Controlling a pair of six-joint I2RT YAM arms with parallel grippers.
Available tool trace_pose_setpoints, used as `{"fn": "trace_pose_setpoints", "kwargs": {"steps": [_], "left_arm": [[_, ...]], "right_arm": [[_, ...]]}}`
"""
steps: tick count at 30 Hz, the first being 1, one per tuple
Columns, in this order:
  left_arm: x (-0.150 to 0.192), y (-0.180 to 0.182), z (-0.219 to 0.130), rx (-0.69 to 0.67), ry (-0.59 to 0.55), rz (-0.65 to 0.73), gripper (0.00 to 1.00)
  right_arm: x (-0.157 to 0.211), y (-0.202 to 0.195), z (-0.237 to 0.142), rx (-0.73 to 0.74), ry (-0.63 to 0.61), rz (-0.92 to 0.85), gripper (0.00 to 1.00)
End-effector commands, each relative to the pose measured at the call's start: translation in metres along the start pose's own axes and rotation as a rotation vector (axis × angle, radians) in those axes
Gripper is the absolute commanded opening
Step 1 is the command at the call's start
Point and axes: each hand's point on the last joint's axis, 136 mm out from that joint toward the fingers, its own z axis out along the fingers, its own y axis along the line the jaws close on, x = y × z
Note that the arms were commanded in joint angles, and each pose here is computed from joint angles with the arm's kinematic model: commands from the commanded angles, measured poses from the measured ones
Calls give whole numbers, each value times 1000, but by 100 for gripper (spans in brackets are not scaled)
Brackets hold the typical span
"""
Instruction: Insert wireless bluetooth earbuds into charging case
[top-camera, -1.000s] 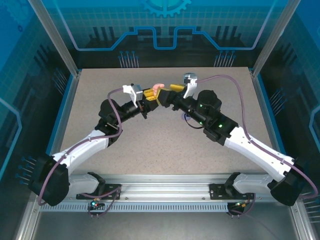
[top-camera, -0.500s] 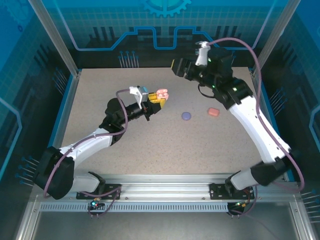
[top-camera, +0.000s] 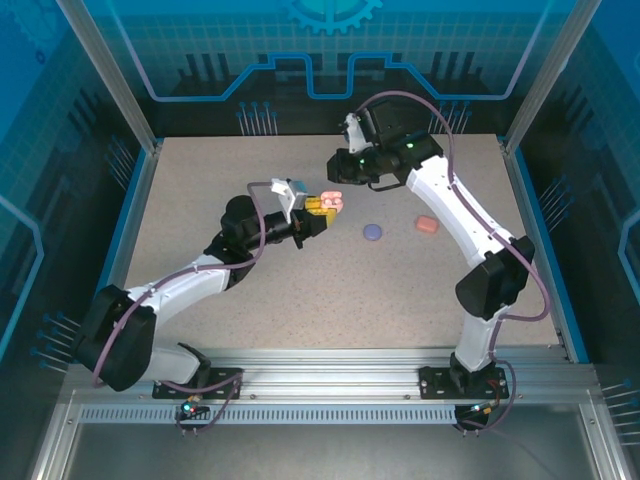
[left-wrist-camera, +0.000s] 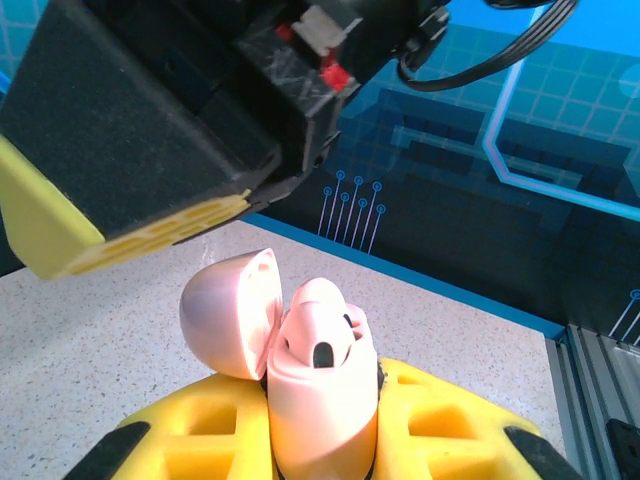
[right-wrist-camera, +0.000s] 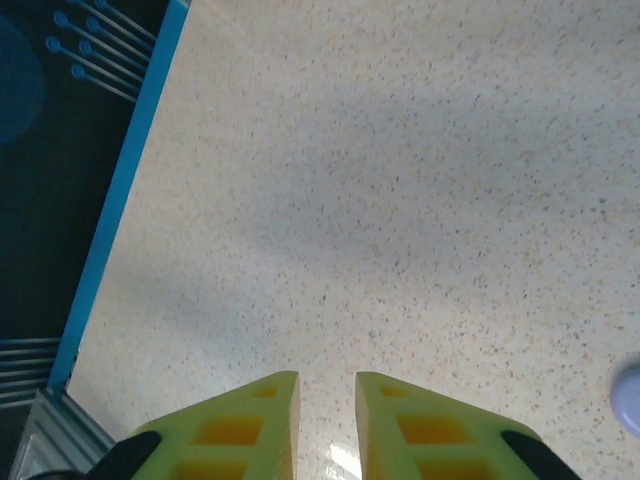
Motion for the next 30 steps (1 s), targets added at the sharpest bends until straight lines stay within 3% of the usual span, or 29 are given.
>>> {"fn": "trace_pose_setpoints", "kwargs": {"steps": [1, 7, 13, 19, 30], "left_arm": [[-13, -1, 5, 8, -30, 45, 0], [-18, 5, 9, -14, -43, 51, 0], [-17, 10, 12, -30, -42, 40, 0], [15, 24, 16, -68, 20, -116, 0], [117, 56, 22, -217, 173, -503, 0]], "right_arm": [[24, 21, -16, -40, 45, -63, 19], [64, 26, -32, -49, 87, -82, 15], [72, 12, -59, -7, 15, -35, 15], [46, -55, -87, 165, -192, 159, 46], [81, -136, -62, 310, -188, 298, 58]]}}
